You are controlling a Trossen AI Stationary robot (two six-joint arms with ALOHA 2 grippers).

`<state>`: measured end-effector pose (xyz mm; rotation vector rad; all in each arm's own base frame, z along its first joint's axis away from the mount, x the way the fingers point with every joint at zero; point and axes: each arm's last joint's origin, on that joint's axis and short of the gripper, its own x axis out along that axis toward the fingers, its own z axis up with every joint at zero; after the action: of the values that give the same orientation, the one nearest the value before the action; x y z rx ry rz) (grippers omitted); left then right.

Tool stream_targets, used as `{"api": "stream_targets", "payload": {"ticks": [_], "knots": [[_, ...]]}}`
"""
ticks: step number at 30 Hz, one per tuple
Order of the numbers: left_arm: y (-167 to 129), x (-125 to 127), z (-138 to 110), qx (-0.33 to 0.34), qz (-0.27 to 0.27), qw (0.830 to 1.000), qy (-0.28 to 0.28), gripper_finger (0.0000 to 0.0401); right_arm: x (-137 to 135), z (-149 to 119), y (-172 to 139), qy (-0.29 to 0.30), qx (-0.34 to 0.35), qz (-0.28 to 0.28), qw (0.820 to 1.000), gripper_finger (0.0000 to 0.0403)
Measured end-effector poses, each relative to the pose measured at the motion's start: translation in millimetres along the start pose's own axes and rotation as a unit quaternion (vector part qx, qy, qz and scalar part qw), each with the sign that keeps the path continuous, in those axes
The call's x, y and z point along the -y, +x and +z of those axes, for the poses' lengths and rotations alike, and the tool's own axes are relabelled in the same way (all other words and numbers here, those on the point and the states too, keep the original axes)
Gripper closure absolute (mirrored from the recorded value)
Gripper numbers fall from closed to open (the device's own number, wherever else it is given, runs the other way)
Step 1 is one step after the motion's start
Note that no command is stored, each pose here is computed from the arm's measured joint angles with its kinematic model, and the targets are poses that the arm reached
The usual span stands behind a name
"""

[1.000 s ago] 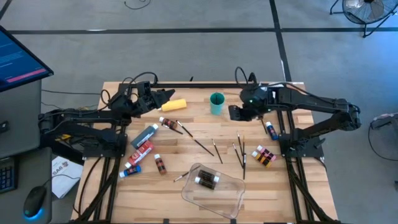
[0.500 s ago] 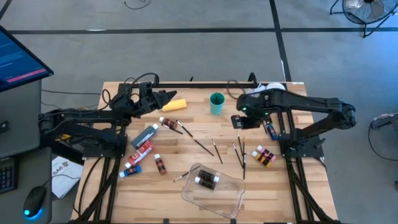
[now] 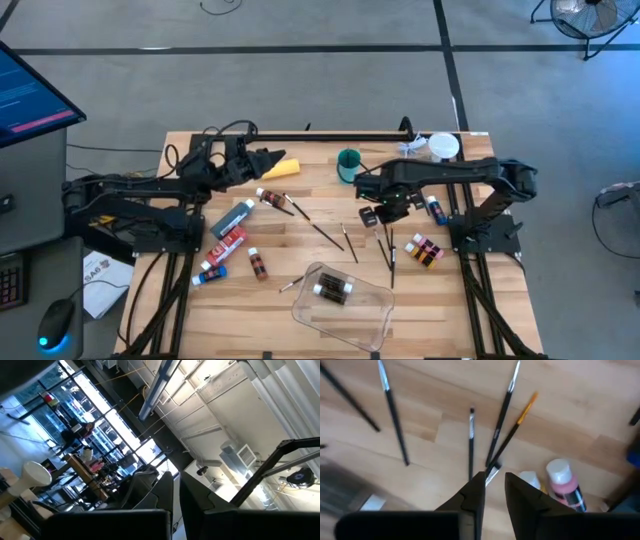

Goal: Pick & Place Paint Supplies
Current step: Put the gold paint brush into the green cup

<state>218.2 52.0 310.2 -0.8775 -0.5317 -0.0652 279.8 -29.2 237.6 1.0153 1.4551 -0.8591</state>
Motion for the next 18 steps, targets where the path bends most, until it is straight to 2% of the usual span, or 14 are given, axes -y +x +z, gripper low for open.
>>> {"api": "stream_targets", "payload": {"ticks": [5, 11, 14, 18], "knots": [[0, 1, -1, -0.002, -0.002, 1.0, 0.002, 0.0399, 4, 0, -5, 0.006, 0.065, -0.013, 0.998, 0.0315], [0, 0, -1, -0.003, 0.0, 1.0, 0.003, 0.0399, 23, -15, -10, 0.056, 0.133, 0.104, 0.984, 0.0316], [0, 0, -2, -0.005, 0.002, 1.0, 0.005, 0.0399, 38, -25, 0, 0.061, 0.096, 0.109, 0.987, 0.0315], [0, 0, -1, -0.003, 0.004, 1.0, 0.022, 0.0399, 51, -28, 9, 0.125, 0.059, 0.068, 0.988, 0.0315]]}}
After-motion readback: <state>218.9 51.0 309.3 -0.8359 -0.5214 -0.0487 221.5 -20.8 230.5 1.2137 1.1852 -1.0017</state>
